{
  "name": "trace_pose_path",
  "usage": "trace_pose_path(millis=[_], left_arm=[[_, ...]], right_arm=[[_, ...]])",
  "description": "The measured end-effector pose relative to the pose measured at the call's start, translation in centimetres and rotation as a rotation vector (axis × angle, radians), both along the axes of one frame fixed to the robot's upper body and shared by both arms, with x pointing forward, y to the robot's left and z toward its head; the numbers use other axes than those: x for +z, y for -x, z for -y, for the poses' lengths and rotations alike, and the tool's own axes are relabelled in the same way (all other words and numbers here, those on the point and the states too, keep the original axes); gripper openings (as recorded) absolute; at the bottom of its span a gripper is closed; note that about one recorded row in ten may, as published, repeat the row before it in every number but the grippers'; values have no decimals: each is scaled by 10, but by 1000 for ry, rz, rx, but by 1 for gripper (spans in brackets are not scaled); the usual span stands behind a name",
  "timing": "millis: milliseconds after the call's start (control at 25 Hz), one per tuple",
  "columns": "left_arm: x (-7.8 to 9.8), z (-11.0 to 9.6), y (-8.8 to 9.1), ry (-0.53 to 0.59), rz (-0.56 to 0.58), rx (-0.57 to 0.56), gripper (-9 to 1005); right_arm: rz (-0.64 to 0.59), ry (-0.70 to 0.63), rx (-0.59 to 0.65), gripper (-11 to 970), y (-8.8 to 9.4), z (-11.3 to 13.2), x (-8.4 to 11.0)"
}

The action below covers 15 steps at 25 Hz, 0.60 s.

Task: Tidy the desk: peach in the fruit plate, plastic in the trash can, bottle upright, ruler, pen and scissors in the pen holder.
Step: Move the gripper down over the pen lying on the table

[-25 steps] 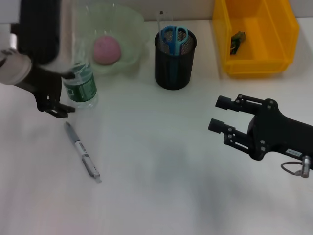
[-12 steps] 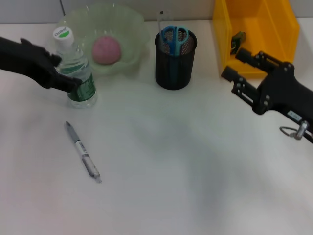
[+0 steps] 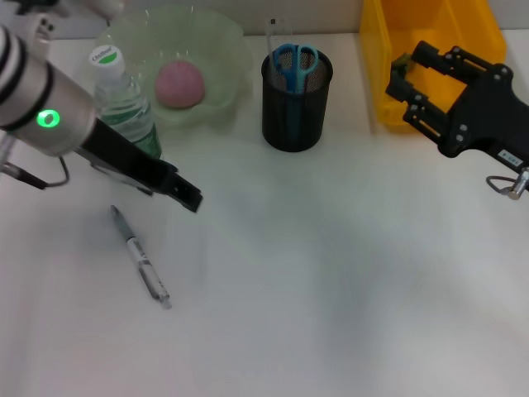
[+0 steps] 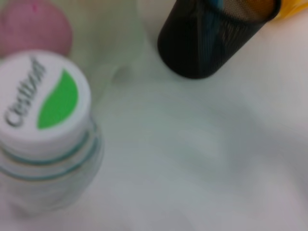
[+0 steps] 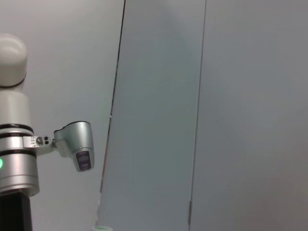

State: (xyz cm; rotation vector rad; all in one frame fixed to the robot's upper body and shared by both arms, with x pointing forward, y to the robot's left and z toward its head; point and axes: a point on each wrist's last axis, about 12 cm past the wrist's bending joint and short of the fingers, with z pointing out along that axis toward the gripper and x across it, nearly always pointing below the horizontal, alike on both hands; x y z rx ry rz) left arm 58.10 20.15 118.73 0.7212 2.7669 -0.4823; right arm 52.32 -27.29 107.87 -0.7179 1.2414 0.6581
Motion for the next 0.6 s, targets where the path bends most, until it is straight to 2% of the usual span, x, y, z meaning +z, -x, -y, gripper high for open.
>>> trace_pose_path(millis=[80,120,240,280,320,360,480,600], left_arm=[[-7,3,-7,-7,-72,43,739],[-7,3,-7,-7,-72,43,738],[-14,-6,-11,-17,-126,97,736],[-18,-16,-14,-27,-159,143,735],[-18,-16,-14,-27,-159,143,734],[-21,-26,-16,-41,-183,186,734],[-22,-37,-18,-59,-188,234,731],[-22,-42,-20,-57,-188,262,729]], right_arm=[[4,26,-23,498,-1,5,0],[4,26,-23,498,-1,5,0],[9,50,-45,498,-2,10,1],[11,58,-54,498,-2,13,1],[11,58,-54,498,-2,13,1],[12,62,-57,498,-2,14,1],[17,69,-63,498,-3,15,2],[24,79,-70,498,-4,15,2]])
